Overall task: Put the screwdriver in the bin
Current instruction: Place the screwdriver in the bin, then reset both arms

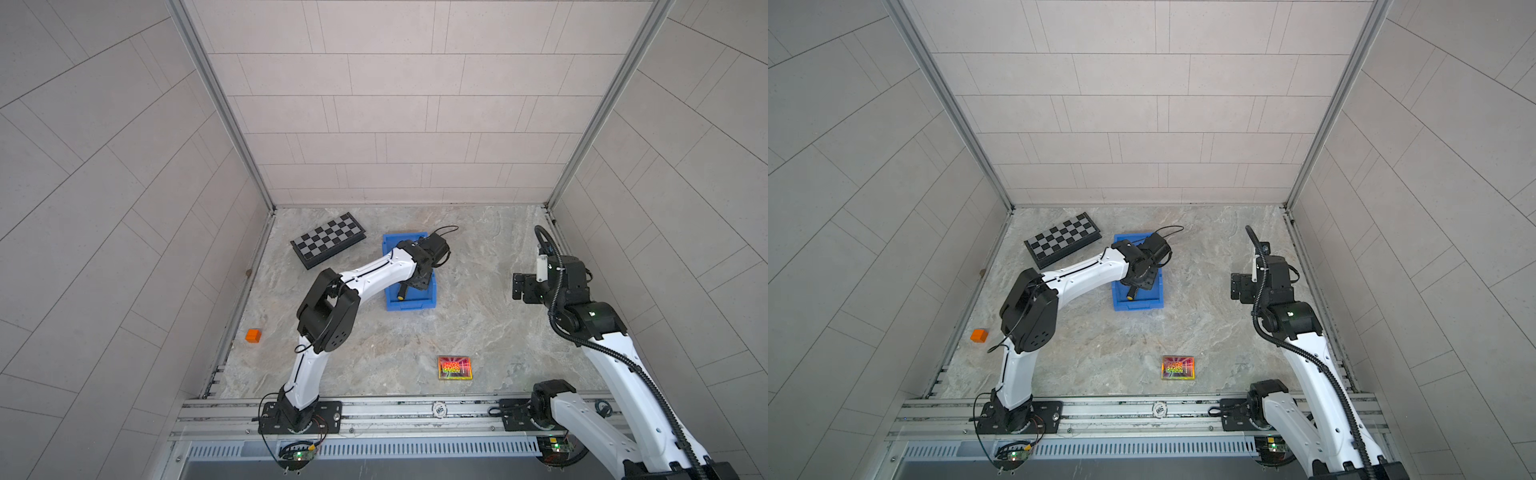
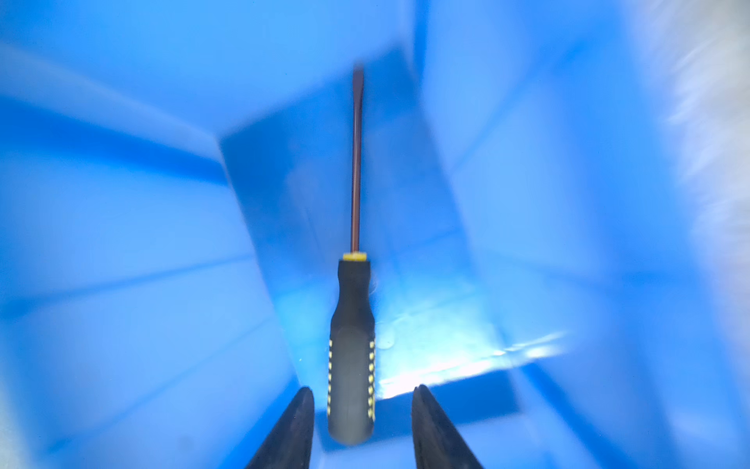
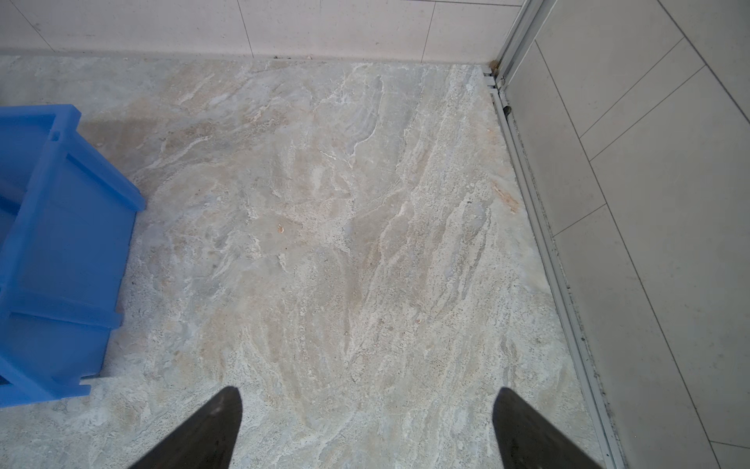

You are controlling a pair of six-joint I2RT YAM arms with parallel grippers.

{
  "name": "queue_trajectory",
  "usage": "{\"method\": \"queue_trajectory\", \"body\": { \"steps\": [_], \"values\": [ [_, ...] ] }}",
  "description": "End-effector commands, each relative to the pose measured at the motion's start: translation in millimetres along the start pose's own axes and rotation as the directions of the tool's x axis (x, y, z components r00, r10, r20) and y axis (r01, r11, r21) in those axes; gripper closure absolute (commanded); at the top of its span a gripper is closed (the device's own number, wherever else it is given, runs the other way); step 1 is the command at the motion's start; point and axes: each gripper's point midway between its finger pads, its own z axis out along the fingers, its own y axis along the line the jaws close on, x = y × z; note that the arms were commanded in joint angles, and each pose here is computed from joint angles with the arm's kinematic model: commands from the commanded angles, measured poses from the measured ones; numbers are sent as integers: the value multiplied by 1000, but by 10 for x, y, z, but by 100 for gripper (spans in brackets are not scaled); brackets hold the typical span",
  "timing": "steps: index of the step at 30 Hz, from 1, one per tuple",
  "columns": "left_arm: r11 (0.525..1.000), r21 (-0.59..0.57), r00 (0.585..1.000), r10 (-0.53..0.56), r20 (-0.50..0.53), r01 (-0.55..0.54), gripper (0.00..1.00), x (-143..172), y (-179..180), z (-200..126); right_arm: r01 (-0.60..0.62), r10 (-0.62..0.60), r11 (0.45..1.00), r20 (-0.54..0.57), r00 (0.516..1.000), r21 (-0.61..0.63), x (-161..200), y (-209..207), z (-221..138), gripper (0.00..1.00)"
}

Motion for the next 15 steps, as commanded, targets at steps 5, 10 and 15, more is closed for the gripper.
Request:
{"method": "queue_trajectory", "body": {
  "steps": [5,10,15],
  "values": [
    [995,98,973,-55,223,33,53,-457,106,-865,10,-10,1000,-11,1000,7,49,-18,-4,1],
    [990,135,919,-77,386,26,49,-674,268,-1379,9,-9,1000,-12,1000,3,51,-12,1,1],
    [995,81,843,-92,531,57,45,-777,633,-1745,4,-4,998,4,1000,-65,16,110,15,1]
  ]
}}
